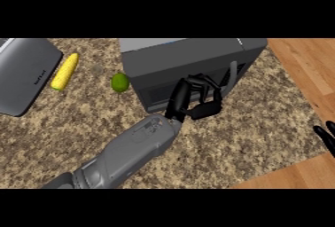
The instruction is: Pick up the milk, place it into the microwave and close the microwave
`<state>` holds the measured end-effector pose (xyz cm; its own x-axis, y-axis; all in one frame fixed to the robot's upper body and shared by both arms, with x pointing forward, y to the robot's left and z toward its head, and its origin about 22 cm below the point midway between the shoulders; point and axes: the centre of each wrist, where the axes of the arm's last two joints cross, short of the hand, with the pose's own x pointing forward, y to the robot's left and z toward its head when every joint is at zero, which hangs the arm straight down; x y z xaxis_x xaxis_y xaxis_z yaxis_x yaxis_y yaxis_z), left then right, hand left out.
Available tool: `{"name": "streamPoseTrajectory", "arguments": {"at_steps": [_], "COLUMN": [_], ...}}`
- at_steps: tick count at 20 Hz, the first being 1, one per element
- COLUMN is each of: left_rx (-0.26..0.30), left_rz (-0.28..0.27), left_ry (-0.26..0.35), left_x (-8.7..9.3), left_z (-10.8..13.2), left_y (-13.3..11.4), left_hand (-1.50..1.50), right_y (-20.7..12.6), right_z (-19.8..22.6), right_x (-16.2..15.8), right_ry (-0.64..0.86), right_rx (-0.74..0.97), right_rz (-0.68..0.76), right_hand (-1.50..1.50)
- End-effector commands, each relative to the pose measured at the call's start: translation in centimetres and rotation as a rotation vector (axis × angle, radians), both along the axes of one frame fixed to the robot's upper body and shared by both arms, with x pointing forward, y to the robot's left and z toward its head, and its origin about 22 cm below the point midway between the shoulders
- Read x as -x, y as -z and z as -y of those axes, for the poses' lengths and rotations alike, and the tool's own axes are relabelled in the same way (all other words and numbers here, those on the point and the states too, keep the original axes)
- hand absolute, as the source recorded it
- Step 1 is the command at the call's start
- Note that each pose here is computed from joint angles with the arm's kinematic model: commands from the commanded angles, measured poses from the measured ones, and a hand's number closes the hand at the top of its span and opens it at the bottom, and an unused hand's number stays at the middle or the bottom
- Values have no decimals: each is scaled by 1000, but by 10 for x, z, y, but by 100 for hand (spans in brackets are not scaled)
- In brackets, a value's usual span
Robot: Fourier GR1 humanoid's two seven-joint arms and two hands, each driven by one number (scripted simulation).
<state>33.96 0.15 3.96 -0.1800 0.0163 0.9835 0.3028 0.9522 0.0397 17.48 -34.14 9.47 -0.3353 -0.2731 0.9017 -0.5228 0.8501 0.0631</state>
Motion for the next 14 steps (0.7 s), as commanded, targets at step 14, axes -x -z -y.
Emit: {"name": "streamPoseTrajectory", "arguments": {"at_steps": [14], "left_rx": [47], "left_rz": [42], "left_ry": [-156], "left_x": [-23], "left_z": [-11], "left_y": [-2], "left_hand": [150], "right_y": [-20], "right_z": [-5], "right_x": [-3], "right_ry": [-122], "right_rx": [2], "right_rz": [38], "right_hand": [-150]}}
